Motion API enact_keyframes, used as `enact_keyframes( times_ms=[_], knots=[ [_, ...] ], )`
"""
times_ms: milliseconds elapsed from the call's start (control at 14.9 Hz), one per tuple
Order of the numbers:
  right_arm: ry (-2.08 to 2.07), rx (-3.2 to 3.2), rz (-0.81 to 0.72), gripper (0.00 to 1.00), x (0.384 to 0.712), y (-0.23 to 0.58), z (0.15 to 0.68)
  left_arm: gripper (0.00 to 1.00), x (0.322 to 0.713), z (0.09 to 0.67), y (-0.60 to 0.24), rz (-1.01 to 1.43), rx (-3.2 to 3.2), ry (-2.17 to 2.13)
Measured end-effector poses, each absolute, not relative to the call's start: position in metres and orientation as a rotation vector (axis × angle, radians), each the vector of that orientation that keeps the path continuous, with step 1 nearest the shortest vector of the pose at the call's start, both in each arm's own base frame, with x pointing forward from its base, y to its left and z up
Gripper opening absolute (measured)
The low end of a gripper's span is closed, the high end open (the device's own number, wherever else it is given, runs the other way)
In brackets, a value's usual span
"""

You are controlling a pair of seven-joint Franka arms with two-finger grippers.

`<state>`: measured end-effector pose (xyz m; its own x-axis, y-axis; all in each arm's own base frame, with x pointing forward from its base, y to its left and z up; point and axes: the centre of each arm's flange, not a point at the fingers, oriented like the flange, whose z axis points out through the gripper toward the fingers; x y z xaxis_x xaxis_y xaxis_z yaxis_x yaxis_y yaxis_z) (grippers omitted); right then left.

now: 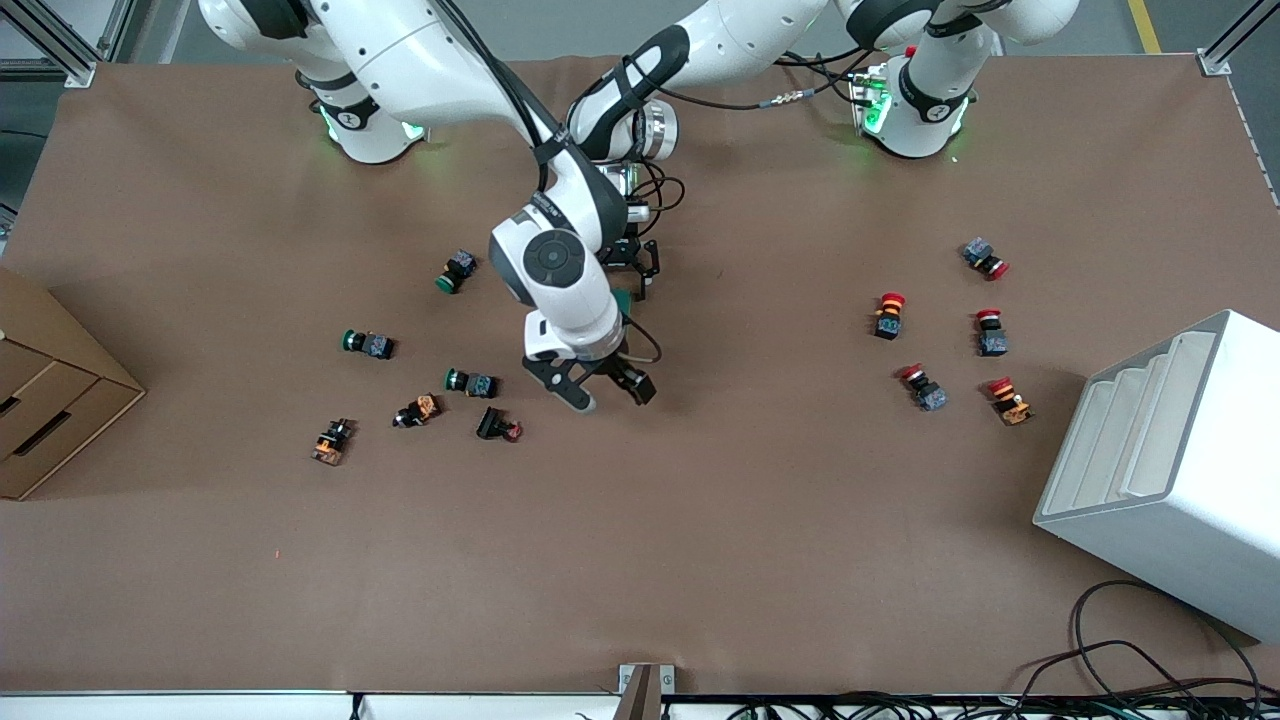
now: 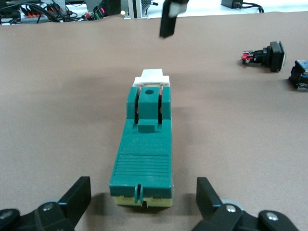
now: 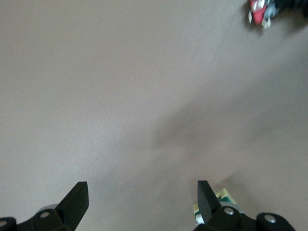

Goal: Close load switch with both arms

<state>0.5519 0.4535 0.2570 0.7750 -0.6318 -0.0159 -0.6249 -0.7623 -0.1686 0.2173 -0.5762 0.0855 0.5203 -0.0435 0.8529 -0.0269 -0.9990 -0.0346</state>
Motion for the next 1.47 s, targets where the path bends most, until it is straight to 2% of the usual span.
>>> enact_keyframes(
  times_ms=[268,603,1006,1475],
  knots=[
    [0.875,-2.903,-0.019,1.00,0.595,0.396,0.295,0.98,0.227,0.094,-0.583,-1.527,-2.708,0.088],
    [0.567,-3.045,0.127,1.00,0.633,0.272,0.361,0.98,0.241,0.125,-0.602,-1.409,-2.716,-0.027],
    [0.200,-3.081,0.311,1.00,0.641,0.134,0.417,0.97,0.302,0.259,-0.641,-1.126,-2.792,-0.139],
    [-0.094,-3.132,0.320,1.00,0.628,0.009,0.480,0.98,0.402,0.422,-0.588,-0.783,-2.943,-0.131]
  ],
)
